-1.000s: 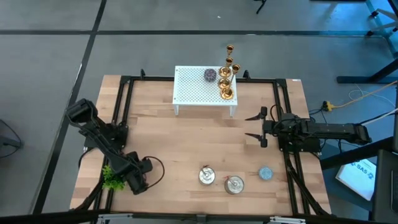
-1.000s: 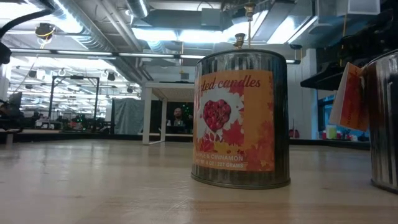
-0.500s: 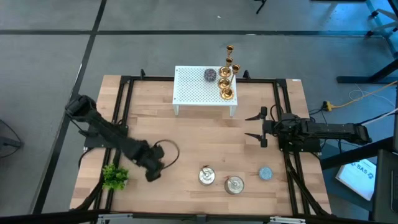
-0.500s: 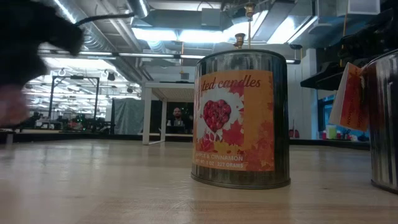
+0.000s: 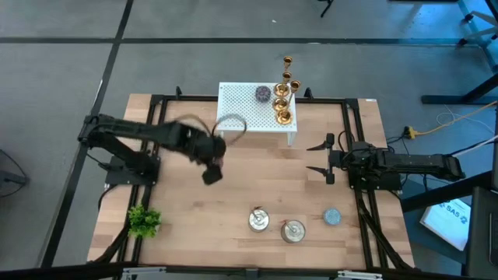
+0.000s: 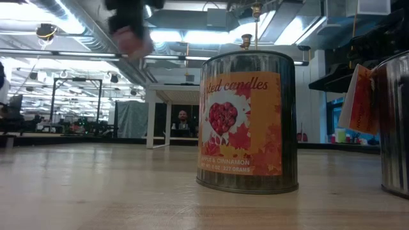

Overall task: Pick & Place candle stick holders
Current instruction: Put the pink patterned scented candle on the shelf and align it with the red patterned scented candle

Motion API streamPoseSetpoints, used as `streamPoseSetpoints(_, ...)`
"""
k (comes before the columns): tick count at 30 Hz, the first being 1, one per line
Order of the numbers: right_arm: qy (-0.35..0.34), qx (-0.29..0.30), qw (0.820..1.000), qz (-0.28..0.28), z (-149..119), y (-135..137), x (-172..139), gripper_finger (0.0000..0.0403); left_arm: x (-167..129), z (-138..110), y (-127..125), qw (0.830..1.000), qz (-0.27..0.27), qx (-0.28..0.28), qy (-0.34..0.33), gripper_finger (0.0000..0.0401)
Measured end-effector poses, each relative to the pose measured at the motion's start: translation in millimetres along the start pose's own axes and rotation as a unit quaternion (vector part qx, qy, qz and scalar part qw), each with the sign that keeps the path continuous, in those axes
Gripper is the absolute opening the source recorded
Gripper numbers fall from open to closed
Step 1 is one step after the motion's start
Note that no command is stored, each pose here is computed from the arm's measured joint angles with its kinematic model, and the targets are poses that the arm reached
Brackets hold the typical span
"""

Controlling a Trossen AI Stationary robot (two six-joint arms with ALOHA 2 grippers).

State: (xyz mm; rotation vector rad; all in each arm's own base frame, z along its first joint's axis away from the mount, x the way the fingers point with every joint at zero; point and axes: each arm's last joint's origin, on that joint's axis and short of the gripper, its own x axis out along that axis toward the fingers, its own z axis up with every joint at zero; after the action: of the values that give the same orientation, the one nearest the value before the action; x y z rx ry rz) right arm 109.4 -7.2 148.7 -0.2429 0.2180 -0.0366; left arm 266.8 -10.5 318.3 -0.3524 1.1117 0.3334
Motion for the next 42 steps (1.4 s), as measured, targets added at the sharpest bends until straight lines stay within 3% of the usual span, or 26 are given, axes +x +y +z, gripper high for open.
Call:
streamPoseSetpoints(4, 0.000, 0.000, 1.000, 0.000, 0.0, 0.0, 0.0, 0.0316, -16.9, 30.3, 27.8, 0.998, 0.009, -0.017, -0.052, 0.0290)
streamPoseSetpoints(8, 0.000, 0.000, 1.000, 0.000, 0.0, 0.0, 0.0, 0.0316, -15.9, 56.2, 57.0, 0.996, 0.035, -0.027, -0.071, 0.0290)
streamPoseSetpoints(15, 0.000, 0.000, 1.000, 0.000, 0.0, 0.0, 0.0, 0.0316, 20.6, 98.8, 98.1, 0.993, 0.074, -0.016, -0.088, 0.0290)
streamPoseSetpoints(23, 0.000, 0.000, 1.000, 0.000, 0.0, 0.0, 0.0, 0.0316, 59.2, 132.3, 139.4, 0.992, 0.106, -0.032, -0.061, 0.0290)
streamPoseSetpoints(32, 0.000, 0.000, 1.000, 0.000, 0.0, 0.0, 0.0, 0.0316, 68.8, 148.1, 155.3, 0.992, 0.103, -0.024, -0.074, 0.0293)
streamPoseSetpoints(37, 0.000, 0.000, 1.000, 0.000, 0.0, 0.0, 0.0, 0.0316, 71.4, 147.3, 155.5, 0.991, 0.110, -0.022, -0.067, 0.0342)
streamPoseSetpoints(42, 0.000, 0.000, 1.000, 0.000, 0.0, 0.0, 0.0, 0.0316, 71.3, 148.0, 153.4, 0.991, 0.108, -0.018, -0.071, 0.0351)
